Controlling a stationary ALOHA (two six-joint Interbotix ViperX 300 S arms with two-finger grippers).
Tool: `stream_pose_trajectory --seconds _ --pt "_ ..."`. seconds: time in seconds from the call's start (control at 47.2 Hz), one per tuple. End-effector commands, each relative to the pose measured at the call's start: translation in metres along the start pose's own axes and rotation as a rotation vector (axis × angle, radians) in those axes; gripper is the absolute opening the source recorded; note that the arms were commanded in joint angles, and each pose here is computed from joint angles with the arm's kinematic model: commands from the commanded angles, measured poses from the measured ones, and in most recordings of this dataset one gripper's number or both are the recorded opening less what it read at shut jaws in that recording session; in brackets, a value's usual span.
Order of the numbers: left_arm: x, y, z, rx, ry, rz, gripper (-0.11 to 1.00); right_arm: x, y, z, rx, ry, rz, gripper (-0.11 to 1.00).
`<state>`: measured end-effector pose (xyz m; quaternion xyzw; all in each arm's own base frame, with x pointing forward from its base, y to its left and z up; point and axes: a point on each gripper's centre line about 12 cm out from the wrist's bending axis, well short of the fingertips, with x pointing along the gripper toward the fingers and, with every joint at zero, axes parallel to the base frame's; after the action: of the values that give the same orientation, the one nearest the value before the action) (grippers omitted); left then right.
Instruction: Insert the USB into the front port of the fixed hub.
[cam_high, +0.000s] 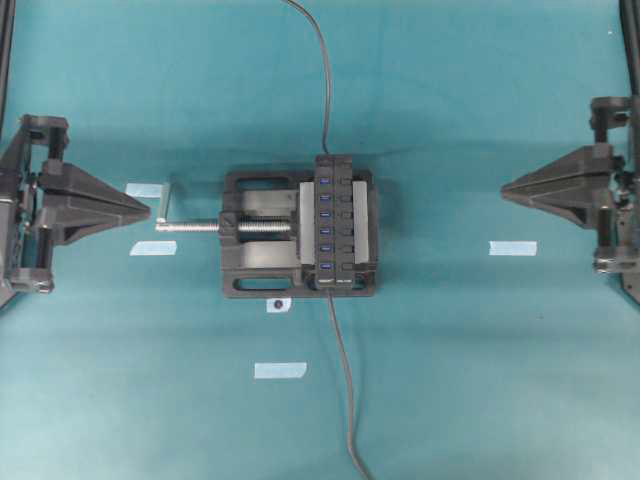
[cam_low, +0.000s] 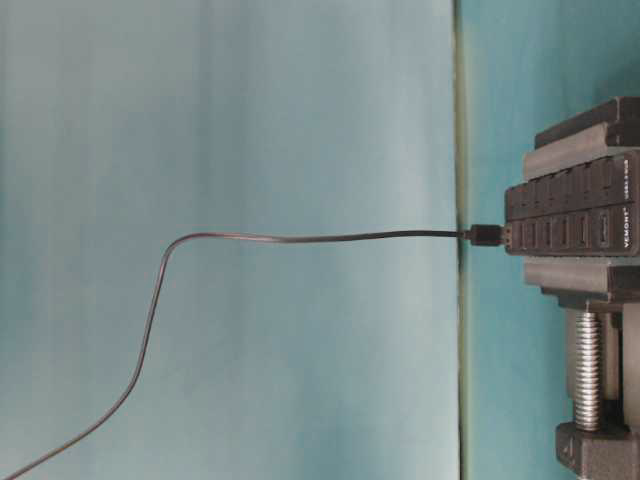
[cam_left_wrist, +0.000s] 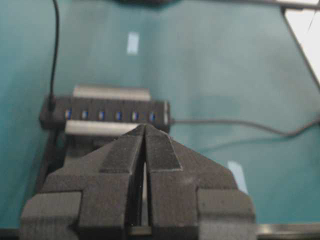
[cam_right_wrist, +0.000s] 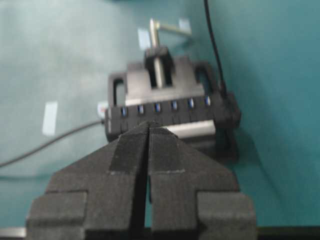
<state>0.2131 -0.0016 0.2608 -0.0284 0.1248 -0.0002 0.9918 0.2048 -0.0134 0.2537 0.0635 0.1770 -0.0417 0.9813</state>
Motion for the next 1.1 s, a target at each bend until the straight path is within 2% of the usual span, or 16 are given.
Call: stream_pose_trajectory --seconds 0.0,0.212,0.402,0.698,1.079 --pt "0.0 -0.001 0.011 0.011 -0.021 -0.001 0.0 0.003 0.001 0.011 0.007 0.023 -0.005 -0.02" --pt "0.001 0.0 0.006 0.021 0.015 0.004 0.0 0.016 -0.004 0.004 -0.008 0.121 -0.035 -0.02" --pt "0.001 0.0 0.006 0.021 0.032 0.005 0.0 0.028 -0.011 0.008 -0.01 0.16 -0.067 -0.02" --pt "0.0 0.001 0.002 0.021 0.049 0.007 0.0 0.056 -0.028 0.011 -0.061 0.234 -0.13 -0.02" --pt "-0.006 0.001 0.001 0.022 0.112 0.01 0.0 0.085 -0.048 0.005 -0.062 0.295 -0.176 -0.02"
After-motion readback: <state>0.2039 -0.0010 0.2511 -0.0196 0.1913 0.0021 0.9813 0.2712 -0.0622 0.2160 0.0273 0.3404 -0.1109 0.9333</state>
